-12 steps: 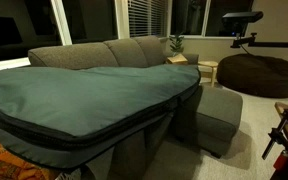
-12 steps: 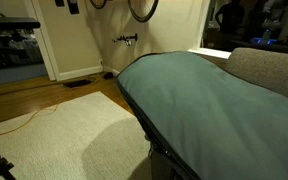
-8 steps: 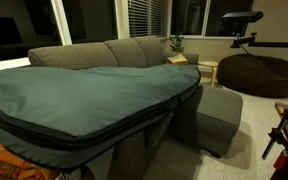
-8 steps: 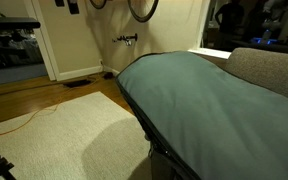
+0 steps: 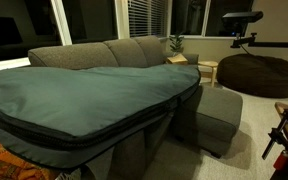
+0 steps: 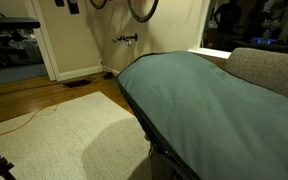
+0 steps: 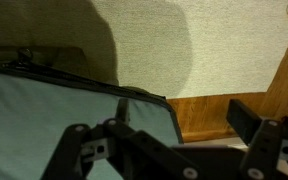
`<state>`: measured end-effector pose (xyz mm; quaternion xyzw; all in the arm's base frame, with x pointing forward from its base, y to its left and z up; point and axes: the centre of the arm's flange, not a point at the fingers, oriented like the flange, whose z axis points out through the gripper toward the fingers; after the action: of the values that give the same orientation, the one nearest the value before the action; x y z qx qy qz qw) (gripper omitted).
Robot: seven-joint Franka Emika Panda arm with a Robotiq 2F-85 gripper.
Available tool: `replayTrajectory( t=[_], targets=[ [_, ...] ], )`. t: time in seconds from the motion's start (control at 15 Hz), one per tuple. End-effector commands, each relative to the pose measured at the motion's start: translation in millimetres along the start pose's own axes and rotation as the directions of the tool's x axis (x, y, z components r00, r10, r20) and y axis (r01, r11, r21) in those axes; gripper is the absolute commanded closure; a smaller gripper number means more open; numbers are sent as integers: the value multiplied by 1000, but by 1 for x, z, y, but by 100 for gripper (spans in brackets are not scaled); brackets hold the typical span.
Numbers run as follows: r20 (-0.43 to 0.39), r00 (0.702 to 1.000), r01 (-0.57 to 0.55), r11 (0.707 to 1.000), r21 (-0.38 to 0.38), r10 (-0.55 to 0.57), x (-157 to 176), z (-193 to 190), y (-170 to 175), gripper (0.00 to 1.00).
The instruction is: Pull the zipper to the left side
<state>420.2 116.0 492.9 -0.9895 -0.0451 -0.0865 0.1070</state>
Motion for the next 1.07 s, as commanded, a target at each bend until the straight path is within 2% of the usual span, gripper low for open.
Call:
replayTrajectory(
  t=[0.0,0.53,1.0],
  targets=[
    [5,1000,-5,1000,-1,5,1,3,0,0],
    [27,996,-86,996,-36,87,19,37,26,0],
    [23,982,-180,975,-130,185,33,72,69,0]
  ],
)
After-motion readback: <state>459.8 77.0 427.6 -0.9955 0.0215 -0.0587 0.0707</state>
